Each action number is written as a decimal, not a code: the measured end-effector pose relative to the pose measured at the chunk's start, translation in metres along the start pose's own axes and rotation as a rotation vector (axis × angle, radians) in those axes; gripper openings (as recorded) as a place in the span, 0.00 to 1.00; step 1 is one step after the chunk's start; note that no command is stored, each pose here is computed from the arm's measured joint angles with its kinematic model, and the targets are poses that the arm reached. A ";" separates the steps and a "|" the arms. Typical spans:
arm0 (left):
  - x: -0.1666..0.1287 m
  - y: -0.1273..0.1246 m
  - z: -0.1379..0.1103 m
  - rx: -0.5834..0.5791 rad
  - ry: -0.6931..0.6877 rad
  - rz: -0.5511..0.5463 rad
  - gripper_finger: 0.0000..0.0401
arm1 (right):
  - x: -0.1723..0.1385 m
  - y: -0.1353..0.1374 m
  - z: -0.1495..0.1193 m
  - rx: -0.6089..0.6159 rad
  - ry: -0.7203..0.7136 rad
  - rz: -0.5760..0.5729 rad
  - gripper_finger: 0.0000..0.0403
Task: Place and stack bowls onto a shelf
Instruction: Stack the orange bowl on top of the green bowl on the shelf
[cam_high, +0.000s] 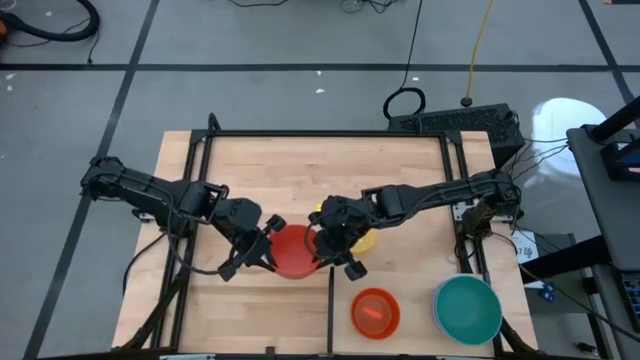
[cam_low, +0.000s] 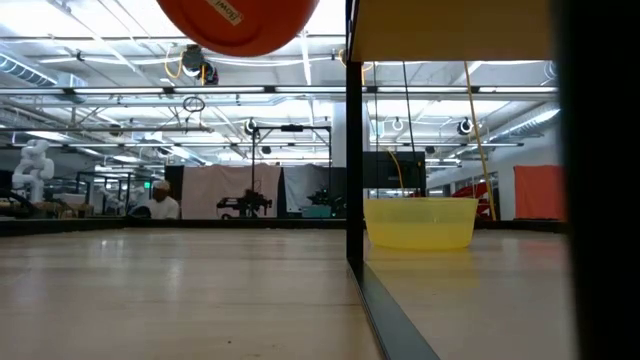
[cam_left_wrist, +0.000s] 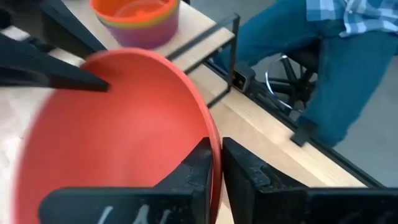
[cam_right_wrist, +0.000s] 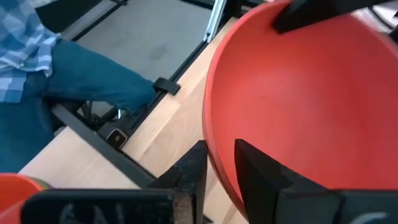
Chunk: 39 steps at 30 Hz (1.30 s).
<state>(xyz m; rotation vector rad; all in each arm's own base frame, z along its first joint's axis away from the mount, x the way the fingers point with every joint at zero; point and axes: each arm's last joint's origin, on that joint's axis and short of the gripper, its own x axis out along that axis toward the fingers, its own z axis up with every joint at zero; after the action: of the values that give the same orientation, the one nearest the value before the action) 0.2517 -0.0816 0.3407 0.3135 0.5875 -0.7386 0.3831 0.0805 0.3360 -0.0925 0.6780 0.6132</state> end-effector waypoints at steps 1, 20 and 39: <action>0.000 0.000 0.001 0.003 -0.008 0.004 0.10 | 0.000 0.000 -0.001 -0.001 0.003 0.003 0.16; -0.001 0.006 0.020 0.048 -0.051 0.458 0.61 | -0.008 -0.003 0.002 -0.007 0.008 -0.166 0.00; 0.030 -0.028 0.039 -0.286 -0.181 0.713 0.46 | -0.087 0.072 -0.005 0.533 0.025 -0.601 0.00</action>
<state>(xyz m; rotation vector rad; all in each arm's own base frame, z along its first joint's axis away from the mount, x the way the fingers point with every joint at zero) 0.2646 -0.1354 0.3520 0.1673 0.3622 0.0086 0.2871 0.0949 0.3935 0.1892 0.7722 -0.1543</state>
